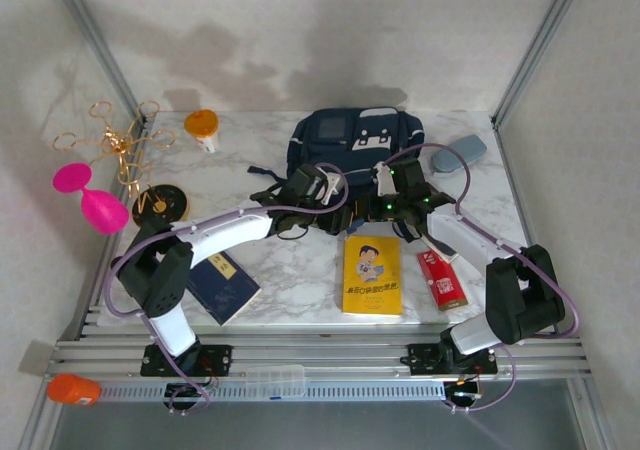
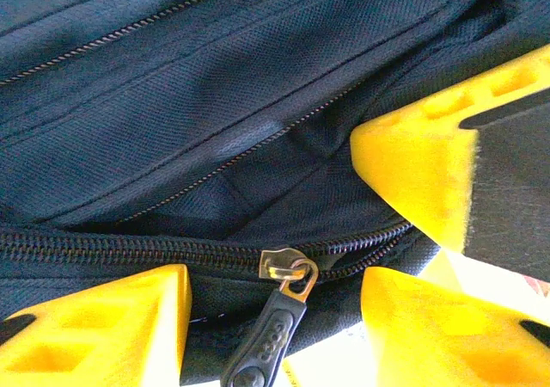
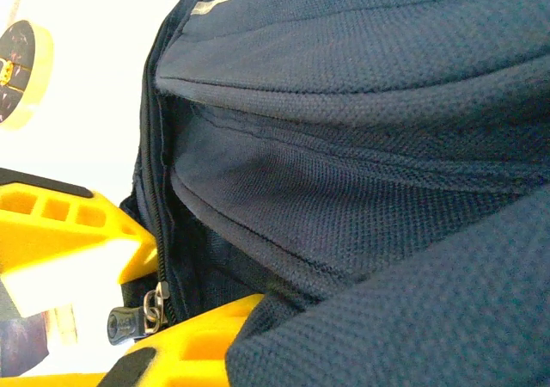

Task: Pack the student bag
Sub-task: Unzip the student bag at the center of the table.

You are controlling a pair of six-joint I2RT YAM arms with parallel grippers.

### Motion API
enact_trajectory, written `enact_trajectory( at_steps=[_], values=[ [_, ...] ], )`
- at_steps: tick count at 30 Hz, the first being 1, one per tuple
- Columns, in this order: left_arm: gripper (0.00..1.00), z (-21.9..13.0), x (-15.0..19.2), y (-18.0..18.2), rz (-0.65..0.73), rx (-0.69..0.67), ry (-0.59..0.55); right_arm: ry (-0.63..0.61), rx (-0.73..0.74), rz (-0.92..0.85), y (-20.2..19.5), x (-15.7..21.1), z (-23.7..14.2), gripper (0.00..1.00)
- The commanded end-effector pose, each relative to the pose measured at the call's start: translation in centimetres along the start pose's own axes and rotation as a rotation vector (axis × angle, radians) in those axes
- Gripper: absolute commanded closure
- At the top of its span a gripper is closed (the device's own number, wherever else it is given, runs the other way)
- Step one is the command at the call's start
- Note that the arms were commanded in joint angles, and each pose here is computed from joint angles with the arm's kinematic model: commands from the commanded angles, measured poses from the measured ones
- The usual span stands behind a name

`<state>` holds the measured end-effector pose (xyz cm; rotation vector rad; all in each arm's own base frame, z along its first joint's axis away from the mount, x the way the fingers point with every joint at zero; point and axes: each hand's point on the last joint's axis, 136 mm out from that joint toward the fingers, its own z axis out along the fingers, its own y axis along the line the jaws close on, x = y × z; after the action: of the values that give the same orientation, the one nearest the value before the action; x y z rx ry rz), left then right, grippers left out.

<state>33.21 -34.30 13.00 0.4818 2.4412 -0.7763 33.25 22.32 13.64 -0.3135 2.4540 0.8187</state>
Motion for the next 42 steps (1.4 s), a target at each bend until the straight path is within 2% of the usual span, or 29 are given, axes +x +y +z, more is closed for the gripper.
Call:
enact_trajectory(
  at_steps=[1,12,21,25,31,34,36,38,40,41,42],
  values=[
    [0.49,0.2,0.3,-2.6,0.065,0.083,0.025,-0.114,-0.097,-0.097,2.7,-3.3,-1.5,1.00],
    [0.69,0.7,0.2,-2.2,0.060,0.064,0.003,-0.120,-0.116,-0.085,2.7,-3.7,-1.4,1.00],
    [0.89,-0.1,-0.2,-1.2,0.071,0.011,-0.008,-0.136,-0.102,-0.081,2.3,-4.1,-2.0,1.00],
    [0.99,-0.8,-0.5,0.3,0.069,-0.067,-0.019,-0.134,-0.099,-0.085,2.2,-4.2,-2.2,1.00],
    [1.00,-2.3,0.8,4.4,0.019,-0.192,-0.008,-0.146,-0.092,-0.089,1.3,-4.5,-3.3,1.00],
    [1.00,-3.1,2.0,6.8,-0.006,-0.274,-0.002,-0.185,-0.194,-0.023,1.2,-5.3,-4.8,1.00],
    [1.00,-3.1,2.9,7.9,-0.014,-0.325,0.020,-0.195,-0.158,-0.002,0.5,-5.8,-4.9,1.00],
    [1.00,-2.9,3.8,8.1,-0.017,-0.318,0.043,-0.172,-0.104,0.032,-0.5,-5.9,-4.4,1.00],
    [1.00,-2.7,3.7,7.7,-0.049,-0.289,0.020,-0.154,-0.072,0.090,-1.1,-5.7,-3.9,1.00],
    [1.00,-2.4,3.5,7.0,-0.059,-0.251,0.011,-0.142,-0.082,0.103,-0.8,-5.4,-3.5,0.97],
    [1.00,-2.3,3.2,6.2,-0.062,-0.216,-0.002,-0.125,-0.068,0.123,-0.7,-4.9,-3.1,0.88]
  ],
)
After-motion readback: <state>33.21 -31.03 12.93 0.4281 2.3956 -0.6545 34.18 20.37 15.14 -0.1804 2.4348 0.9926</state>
